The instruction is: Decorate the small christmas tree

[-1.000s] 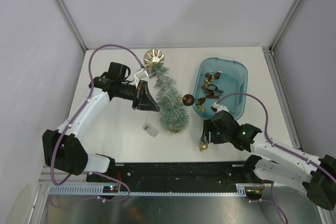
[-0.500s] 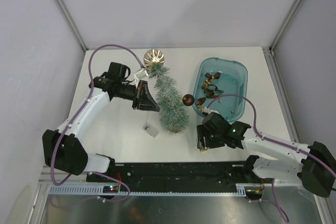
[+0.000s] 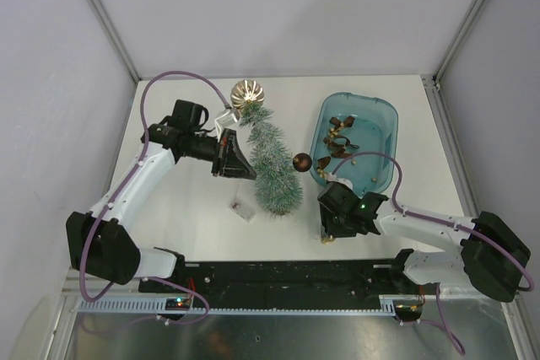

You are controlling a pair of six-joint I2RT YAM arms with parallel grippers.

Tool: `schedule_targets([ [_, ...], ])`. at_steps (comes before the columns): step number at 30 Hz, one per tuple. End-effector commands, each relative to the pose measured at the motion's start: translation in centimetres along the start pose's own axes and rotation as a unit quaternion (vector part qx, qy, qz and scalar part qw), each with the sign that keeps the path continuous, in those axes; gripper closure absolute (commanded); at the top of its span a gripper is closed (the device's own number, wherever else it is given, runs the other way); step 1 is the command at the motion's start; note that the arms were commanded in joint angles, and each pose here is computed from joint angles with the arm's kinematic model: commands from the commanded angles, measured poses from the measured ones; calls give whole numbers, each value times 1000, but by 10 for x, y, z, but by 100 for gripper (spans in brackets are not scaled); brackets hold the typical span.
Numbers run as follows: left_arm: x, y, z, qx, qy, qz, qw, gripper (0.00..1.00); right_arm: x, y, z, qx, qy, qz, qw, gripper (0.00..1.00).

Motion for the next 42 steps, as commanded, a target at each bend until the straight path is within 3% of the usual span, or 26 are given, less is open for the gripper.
schedule_targets([
  [1,3,-19,-14,-36,-10,9,999,90,2,2,-16,-23,-38,2,999,52],
  [8,2,-16,-13,-30,-8,8,999,90,25,17,-34,-10,-97,-46,994,55],
  [20,1,-15,-11,-27,-6,14,1000,90,103,55,-60,43,-251,-164,953,58],
  [34,0,-16,-12,-26,-5,15,1000,90,205,98,-111,62,-406,-171,896,60],
  [42,-1,-17,-12,-27,-4,16,999,90,218,102,-137,67,-448,-142,880,59],
])
Point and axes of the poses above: each gripper's point midway between its finger pads, its own x axis back along the fingers, its own y axis along the line the jaws close on, z = x × y, the point moved 1 cm from there along x, back along the fingers, and after that the axes turned 13 degrees about x, right-handed, at the moved point
